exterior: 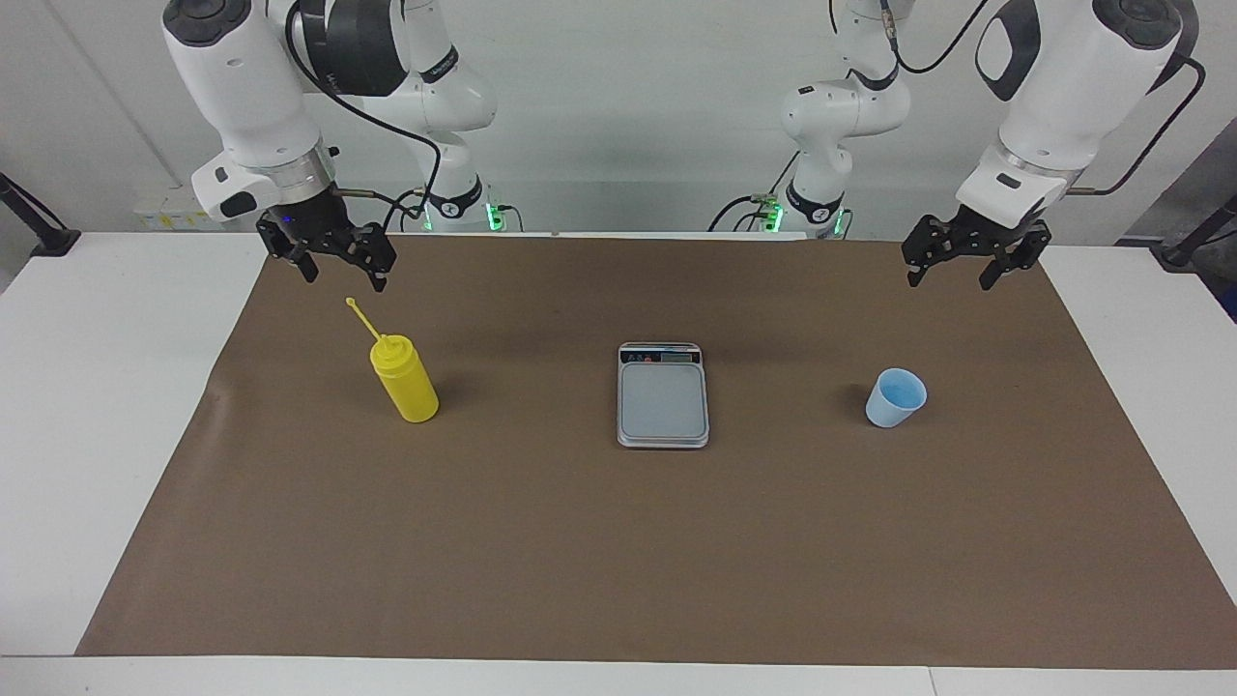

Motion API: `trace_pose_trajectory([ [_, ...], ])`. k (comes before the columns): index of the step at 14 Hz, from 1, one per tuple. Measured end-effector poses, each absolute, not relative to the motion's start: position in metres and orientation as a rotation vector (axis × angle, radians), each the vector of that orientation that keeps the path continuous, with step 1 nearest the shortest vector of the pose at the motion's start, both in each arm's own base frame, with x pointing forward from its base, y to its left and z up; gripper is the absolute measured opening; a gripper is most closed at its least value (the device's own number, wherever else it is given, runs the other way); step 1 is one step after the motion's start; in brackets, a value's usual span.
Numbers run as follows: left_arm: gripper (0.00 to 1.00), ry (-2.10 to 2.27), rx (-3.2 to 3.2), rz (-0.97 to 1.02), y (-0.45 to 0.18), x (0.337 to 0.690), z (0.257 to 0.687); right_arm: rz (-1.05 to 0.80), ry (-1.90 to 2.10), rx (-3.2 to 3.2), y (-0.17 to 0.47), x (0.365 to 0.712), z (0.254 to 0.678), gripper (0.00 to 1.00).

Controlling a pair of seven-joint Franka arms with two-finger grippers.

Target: Pour seasoning into cup on scale with both arms

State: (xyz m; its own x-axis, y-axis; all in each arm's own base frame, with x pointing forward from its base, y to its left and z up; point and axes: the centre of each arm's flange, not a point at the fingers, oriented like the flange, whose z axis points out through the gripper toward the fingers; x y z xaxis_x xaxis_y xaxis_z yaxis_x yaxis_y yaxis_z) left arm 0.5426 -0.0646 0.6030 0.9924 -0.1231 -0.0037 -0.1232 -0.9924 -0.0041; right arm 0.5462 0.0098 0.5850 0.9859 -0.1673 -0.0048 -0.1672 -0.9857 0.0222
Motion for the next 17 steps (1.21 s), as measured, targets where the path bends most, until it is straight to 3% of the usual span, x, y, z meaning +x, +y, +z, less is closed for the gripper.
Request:
trace_pose_trajectory([
  [17,1.0,0.199,-3.176,0.0,-0.0716,0.5408,0.6062,-0.01,-0.262,3.109,0.0098,0.5462,0.585,1.0],
])
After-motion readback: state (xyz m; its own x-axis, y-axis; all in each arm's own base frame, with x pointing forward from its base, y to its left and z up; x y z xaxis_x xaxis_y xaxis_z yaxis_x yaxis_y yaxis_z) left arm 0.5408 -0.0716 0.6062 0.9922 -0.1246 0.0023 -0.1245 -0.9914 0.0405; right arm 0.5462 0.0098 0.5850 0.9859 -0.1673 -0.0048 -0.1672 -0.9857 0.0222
